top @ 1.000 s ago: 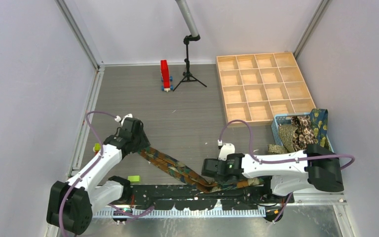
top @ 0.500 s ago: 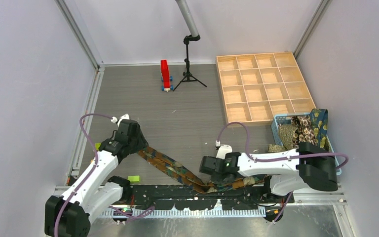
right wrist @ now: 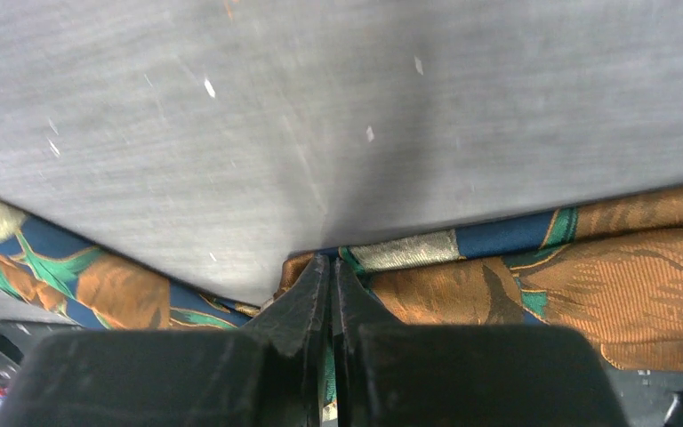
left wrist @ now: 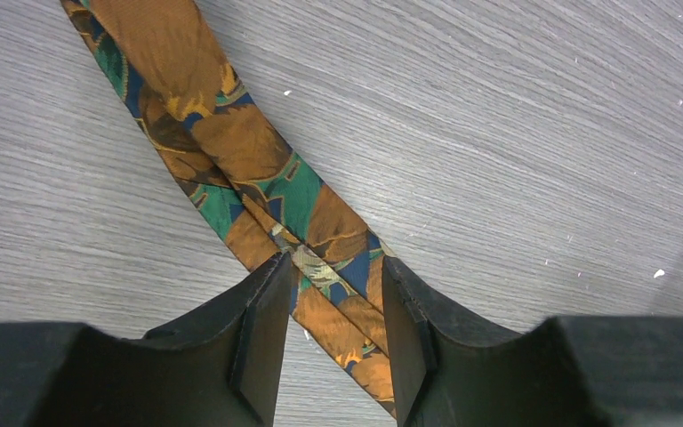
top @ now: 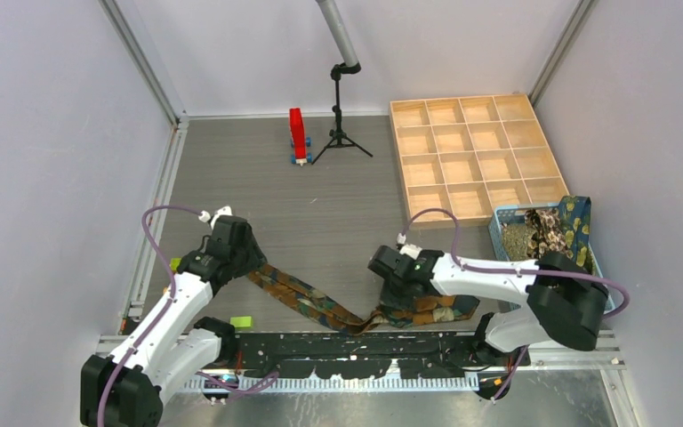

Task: Roll the ties
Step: Flatten out the tie at the center of the board.

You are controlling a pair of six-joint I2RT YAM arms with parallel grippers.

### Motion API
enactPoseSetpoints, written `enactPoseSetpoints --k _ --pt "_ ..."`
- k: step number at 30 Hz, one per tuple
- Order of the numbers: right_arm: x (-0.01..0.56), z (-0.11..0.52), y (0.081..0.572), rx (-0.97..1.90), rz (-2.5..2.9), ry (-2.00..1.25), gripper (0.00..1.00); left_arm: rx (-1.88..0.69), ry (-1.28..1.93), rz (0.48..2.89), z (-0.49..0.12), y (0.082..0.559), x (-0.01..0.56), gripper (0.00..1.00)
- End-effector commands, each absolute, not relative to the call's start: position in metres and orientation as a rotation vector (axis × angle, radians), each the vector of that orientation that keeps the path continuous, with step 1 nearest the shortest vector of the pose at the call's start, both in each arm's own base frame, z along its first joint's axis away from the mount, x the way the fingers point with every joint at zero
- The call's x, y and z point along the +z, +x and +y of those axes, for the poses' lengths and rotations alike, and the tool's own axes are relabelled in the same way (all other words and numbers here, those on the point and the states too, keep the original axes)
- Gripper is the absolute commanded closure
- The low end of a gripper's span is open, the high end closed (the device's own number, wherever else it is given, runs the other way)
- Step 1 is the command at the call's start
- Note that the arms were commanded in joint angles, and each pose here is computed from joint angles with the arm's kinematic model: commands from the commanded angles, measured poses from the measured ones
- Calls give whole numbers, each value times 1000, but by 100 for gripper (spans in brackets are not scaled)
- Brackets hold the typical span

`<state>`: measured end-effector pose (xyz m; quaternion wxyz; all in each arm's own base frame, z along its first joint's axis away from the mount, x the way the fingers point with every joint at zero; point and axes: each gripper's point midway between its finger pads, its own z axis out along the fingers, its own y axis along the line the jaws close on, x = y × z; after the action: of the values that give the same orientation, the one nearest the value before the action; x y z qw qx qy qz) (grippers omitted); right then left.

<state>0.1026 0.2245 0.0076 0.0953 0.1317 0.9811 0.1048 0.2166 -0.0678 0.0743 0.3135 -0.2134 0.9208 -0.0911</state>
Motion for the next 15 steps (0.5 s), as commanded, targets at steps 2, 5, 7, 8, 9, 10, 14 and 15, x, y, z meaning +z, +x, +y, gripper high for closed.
enactPoseSetpoints --k 2,5,7,8,9,10,14,15 --pt "-16 174 150 -73 2781 299 91 -260 -569 2374 -68 228 88 56" --pt "-11 166 172 -145 2738 277 91 -254 -564 2363 -67 230 89 56" --pt "-5 160 190 -180 2705 284 91 -254 -565 2356 -67 231 89 56" --pt "-3 157 197 -189 2695 294 91 -259 -565 2354 -68 232 88 56" --pt "0 151 207 -201 2678 316 91 -263 -565 2351 -69 233 88 56" --pt "3 146 215 -214 2663 324 91 -264 -565 2351 -69 234 88 56" --pt "28 132 238 -276 2602 280 92 -255 -558 2345 -69 239 92 56" --pt "38 134 240 -255 2596 244 92 -246 -556 2344 -68 239 95 56"
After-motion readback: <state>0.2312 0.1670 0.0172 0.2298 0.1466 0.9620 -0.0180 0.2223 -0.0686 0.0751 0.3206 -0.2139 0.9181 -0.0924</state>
